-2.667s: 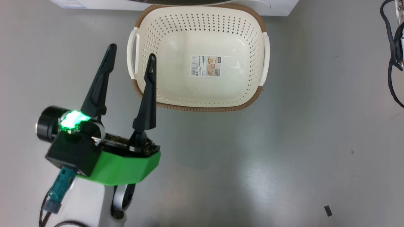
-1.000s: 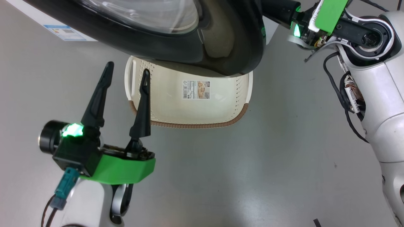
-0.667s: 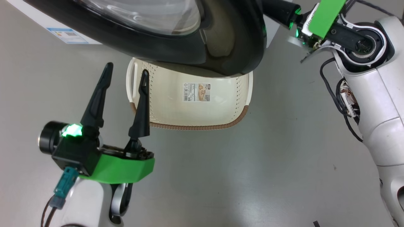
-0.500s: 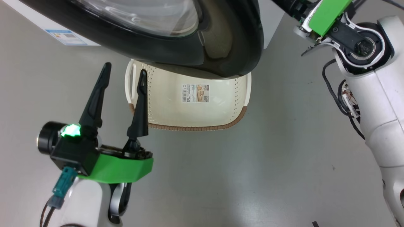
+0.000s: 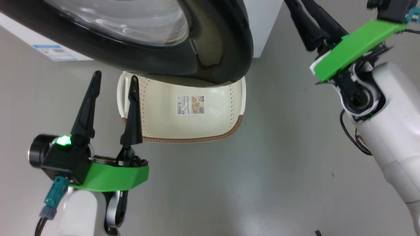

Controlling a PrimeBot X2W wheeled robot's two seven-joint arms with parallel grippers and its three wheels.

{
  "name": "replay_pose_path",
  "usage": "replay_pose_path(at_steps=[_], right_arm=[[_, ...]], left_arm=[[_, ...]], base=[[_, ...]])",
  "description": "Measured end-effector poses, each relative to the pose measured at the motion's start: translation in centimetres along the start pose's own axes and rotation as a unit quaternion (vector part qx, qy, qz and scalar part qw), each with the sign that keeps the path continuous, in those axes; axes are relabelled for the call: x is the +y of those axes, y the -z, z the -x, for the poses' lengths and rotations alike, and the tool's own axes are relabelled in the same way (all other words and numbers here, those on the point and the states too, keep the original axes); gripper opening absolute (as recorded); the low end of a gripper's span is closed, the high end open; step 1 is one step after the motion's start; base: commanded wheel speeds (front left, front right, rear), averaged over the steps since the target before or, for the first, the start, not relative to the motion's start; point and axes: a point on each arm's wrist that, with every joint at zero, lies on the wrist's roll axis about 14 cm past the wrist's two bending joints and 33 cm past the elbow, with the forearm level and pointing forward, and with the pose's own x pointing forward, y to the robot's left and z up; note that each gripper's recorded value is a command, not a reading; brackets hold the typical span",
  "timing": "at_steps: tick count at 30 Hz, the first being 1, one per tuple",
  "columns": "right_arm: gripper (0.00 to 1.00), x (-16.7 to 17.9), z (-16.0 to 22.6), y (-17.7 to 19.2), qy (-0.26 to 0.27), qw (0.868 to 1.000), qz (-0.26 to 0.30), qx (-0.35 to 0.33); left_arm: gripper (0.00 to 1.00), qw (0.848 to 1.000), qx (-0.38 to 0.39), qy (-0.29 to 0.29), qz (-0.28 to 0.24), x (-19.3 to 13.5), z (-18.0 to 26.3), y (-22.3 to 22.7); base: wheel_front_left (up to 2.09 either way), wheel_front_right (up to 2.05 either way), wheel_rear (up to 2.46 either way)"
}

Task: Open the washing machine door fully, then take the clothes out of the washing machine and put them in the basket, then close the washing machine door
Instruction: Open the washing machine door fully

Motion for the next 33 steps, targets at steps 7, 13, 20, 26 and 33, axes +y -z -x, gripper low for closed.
replay_pose_path(at_steps=[7,13,20,26,33], right_arm=[[1.00,-1.7,2.3,0.7,0.015,0.982,0.189,-0.023],[1.00,-2.1,3.3,-1.2,0.025,0.957,0.286,-0.047],[1.00,-0.7,5.6,-1.2,0.026,0.938,0.332,-0.093],[1.00,-0.5,8.2,-0.4,0.042,0.934,0.336,-0.117],[1.00,0.8,10.2,-2.2,0.050,0.921,0.349,-0.165]], left_arm=[[1.00,1.000,-0.007,0.006,0.005,-0.6,0.1,-0.7],[1.00,1.000,-0.010,0.004,0.008,-0.7,0.3,-0.9],[1.00,1.000,-0.012,0.005,0.010,-0.8,0.5,-1.2],[1.00,1.000,-0.021,0.003,0.009,-0.7,0.6,-1.8],[1.00,1.000,-0.026,0.002,0.009,-0.5,0.7,-2.3]], base=[[0.00,0.00,0.00],[0.00,0.00,0.00],[0.00,0.00,0.00],[0.00,0.00,0.00],[0.00,0.00,0.00]])
